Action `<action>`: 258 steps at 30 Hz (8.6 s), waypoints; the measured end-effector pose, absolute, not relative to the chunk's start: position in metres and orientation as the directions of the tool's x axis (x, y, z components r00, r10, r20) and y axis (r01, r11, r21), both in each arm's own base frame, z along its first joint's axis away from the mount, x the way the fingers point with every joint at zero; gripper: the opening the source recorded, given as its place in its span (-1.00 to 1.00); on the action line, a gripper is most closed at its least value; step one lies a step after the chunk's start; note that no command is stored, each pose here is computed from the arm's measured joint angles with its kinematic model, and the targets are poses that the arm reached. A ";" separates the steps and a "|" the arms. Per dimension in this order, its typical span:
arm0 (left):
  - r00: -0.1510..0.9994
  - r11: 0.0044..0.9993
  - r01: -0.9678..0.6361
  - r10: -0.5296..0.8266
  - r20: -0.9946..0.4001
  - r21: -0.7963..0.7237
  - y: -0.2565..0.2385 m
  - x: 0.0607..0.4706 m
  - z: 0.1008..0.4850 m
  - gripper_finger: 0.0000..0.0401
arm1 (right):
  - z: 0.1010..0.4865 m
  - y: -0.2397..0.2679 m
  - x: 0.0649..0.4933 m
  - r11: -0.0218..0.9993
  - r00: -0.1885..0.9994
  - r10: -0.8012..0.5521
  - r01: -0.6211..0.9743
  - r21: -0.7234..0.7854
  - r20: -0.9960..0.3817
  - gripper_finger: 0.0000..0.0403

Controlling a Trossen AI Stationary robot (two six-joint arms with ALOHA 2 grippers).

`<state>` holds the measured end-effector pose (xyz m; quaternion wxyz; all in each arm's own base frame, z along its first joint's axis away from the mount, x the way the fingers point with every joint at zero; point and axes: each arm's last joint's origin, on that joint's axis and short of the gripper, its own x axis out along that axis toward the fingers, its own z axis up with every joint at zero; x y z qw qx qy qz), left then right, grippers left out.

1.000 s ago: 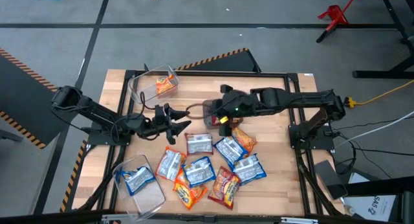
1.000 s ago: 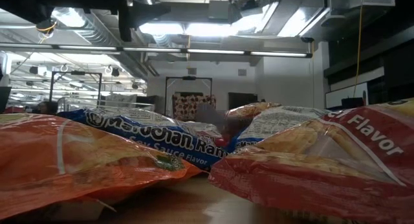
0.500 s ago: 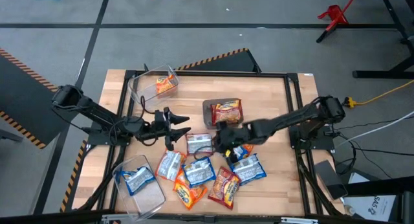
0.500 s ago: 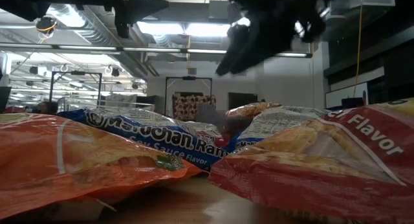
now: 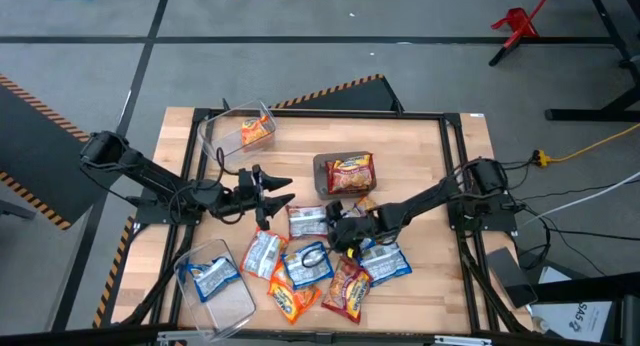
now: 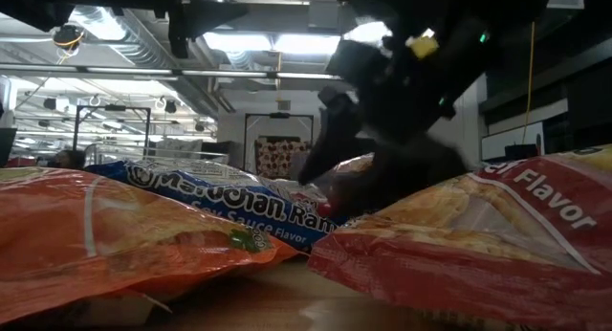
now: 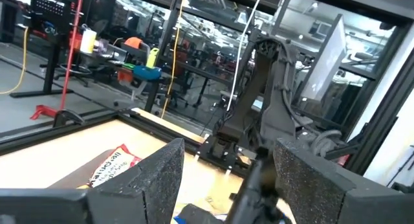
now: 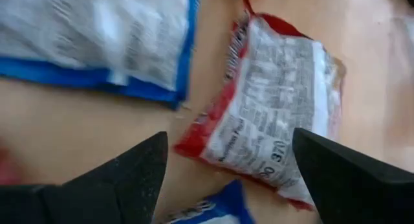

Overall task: Sort Maruchan noodles
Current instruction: Put the red noodle pack into the black bin, then put the blue noodle pack into the bottom transparent bin

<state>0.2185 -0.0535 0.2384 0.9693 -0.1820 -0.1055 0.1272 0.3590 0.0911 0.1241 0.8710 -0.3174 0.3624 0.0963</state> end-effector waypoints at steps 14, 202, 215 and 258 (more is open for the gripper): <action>0.933 0.889 -0.267 0.335 0.131 -0.373 -0.052 0.219 0.236 0.16 | 0.101 0.088 0.371 0.733 0.755 -0.262 -0.249 -0.633 -0.601 -0.19; 0.185 0.073 -0.976 0.780 -0.598 -0.207 -0.026 0.421 0.178 -0.46 | 0.468 0.011 0.148 0.929 0.897 -0.363 0.329 -0.169 -0.252 -0.10; 0.188 0.146 -0.982 0.793 -0.579 -0.120 -0.025 0.413 0.197 -0.07 | 0.435 0.015 0.150 0.971 0.841 -0.236 0.215 -0.101 -0.486 -0.10; 0.467 0.474 -0.878 0.818 -0.336 -0.068 -0.110 0.351 0.303 0.03 | 0.142 0.038 0.233 0.851 0.718 0.001 0.364 0.378 -0.696 0.76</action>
